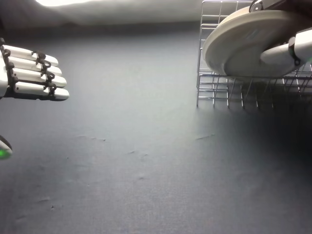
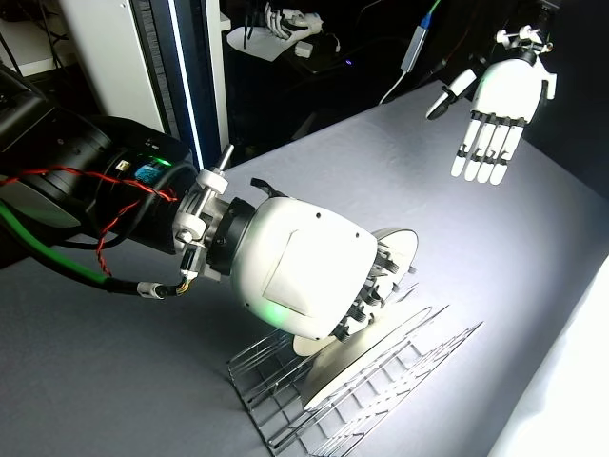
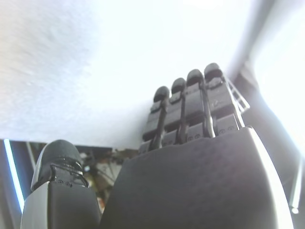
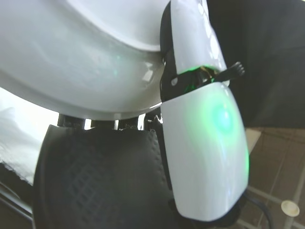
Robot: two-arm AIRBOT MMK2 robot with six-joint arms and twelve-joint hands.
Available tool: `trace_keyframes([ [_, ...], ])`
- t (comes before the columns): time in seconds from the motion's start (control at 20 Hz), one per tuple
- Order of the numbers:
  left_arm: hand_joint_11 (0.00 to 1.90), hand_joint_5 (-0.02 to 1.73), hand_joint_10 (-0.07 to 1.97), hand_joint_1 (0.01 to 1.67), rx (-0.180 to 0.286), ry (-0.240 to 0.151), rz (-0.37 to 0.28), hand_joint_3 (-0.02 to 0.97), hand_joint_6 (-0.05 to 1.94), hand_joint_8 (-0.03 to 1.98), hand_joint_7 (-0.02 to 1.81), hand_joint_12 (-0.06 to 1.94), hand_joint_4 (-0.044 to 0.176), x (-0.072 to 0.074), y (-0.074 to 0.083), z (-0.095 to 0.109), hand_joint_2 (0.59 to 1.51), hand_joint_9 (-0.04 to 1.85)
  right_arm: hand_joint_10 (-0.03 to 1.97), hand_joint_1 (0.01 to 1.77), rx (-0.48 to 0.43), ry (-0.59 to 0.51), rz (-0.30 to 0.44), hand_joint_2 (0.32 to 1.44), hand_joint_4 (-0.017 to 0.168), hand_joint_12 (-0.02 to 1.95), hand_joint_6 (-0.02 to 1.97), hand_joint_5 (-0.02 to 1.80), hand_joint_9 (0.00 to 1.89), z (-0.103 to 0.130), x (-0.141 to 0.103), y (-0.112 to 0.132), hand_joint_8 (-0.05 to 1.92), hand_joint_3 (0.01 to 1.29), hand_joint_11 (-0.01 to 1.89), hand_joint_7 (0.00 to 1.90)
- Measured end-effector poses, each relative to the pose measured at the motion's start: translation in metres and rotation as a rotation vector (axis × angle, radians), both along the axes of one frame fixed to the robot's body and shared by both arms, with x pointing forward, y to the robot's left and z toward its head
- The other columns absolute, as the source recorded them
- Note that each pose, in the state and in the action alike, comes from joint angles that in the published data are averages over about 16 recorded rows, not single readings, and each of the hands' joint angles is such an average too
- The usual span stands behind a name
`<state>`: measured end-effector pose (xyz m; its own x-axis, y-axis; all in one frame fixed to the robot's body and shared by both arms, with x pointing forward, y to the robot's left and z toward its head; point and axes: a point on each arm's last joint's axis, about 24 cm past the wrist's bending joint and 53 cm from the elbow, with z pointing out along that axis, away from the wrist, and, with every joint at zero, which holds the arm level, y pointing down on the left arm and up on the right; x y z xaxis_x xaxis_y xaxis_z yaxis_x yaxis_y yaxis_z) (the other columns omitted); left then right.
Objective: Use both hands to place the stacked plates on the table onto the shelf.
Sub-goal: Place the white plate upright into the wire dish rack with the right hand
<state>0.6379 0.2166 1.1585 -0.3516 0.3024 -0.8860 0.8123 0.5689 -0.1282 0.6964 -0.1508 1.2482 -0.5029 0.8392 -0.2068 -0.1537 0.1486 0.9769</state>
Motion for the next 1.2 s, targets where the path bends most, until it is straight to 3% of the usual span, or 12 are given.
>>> trace_keyframes([
  [0.65,0.01,0.02,0.01,0.01,0.002,0.0,-0.011,0.006,0.01,0.0,0.02,0.0,0.0,0.0,-0.005,-0.001,1.058,0.02,1.17,1.45,-0.096,-0.033,0.027,1.02,-0.008,1.49,1.14,0.78,0.91,-0.012,-0.006,0.003,0.9,0.01,0.86,0.91],
  [1.2,0.01,0.02,0.01,0.01,0.001,0.003,-0.023,0.006,0.01,0.0,0.02,0.0,0.0,-0.003,-0.011,-0.003,1.05,0.02,0.79,1.46,-0.136,-0.09,0.049,1.05,-0.008,1.48,0.67,0.7,0.8,-0.005,-0.009,0.008,0.43,0.01,0.6,0.87],
])
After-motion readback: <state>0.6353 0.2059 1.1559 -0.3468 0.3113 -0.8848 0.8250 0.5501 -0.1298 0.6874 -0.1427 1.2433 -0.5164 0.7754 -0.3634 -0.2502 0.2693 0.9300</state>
